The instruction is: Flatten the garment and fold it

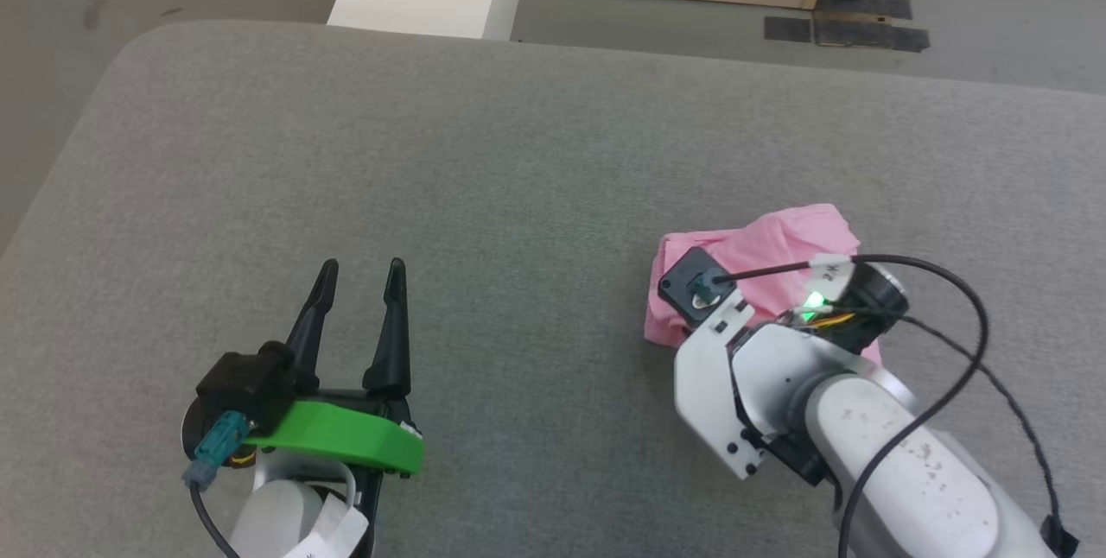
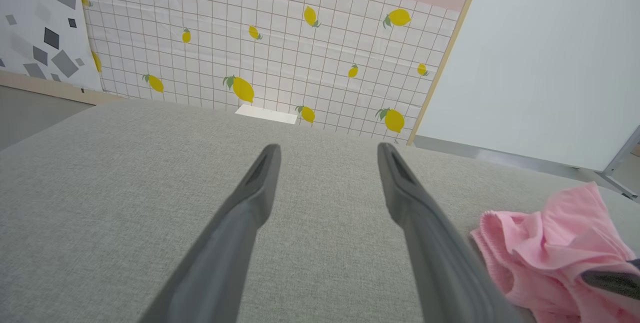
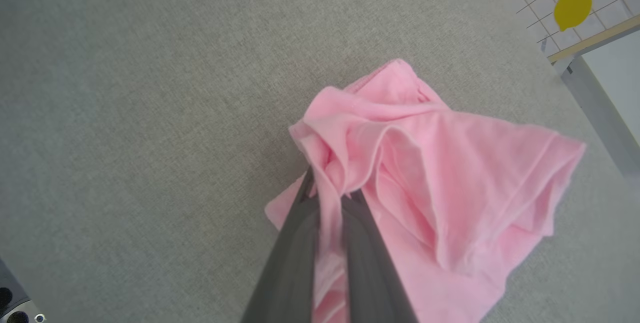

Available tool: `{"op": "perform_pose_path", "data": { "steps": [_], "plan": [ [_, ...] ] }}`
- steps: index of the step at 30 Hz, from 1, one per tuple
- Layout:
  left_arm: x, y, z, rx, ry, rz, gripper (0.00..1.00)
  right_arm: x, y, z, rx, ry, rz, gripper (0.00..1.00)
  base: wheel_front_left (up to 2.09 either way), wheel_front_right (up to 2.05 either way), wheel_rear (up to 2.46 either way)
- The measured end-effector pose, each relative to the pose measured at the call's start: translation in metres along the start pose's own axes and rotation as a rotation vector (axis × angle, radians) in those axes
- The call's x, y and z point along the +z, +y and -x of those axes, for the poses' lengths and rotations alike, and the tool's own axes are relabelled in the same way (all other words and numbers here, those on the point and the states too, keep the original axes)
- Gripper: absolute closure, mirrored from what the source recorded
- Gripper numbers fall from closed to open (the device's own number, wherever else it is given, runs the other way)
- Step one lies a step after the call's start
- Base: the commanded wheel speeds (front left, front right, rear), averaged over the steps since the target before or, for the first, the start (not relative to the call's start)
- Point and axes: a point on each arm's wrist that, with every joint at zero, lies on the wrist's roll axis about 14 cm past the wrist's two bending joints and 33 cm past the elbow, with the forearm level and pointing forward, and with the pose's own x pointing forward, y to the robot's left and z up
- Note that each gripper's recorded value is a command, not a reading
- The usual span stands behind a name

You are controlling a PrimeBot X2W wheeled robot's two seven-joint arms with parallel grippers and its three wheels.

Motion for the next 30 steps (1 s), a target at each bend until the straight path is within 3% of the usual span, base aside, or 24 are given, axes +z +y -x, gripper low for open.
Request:
{"op": "perform_pose_path", "data": {
  "steps": [3,4,5,6,13,20,26,30],
  "plan": [
    [-0.001,0.005,0.002,0.014,0.006,0.000,0.00,-0.010,0.012,-0.013,0.054,0.048,-0.006,1.00,0.00,0.00,0.00],
    [-0.002,0.006,0.002,0.019,0.008,-0.001,0.00,-0.014,0.016,-0.016,0.070,0.061,-0.012,0.91,0.00,0.00,0.00],
    [-0.003,0.008,0.003,0.023,0.010,-0.002,0.00,-0.016,0.019,-0.019,0.083,0.063,-0.012,0.52,0.00,0.00,0.00],
    [-0.003,0.009,0.003,0.027,0.012,-0.002,0.00,-0.015,0.021,-0.021,0.091,0.058,-0.011,0.00,0.00,0.00,0.00],
    [-0.003,0.009,0.000,0.028,0.009,-0.001,0.00,0.028,0.014,-0.010,0.109,-0.150,-0.087,0.00,0.00,0.00,0.00],
    [0.005,-0.002,-0.004,-0.006,-0.018,0.007,0.00,0.094,-0.044,0.047,-0.062,-0.596,-0.263,0.00,0.00,0.00,0.00],
    [0.014,-0.018,-0.008,-0.053,-0.049,0.015,0.00,0.073,-0.097,0.110,-0.319,-0.859,-0.411,0.00,0.00,0.00,0.00],
    [0.016,-0.027,-0.008,-0.078,-0.055,0.018,0.00,0.037,-0.116,0.137,-0.465,-0.915,-0.461,0.00,0.00,0.00,0.00]
  ]
}}
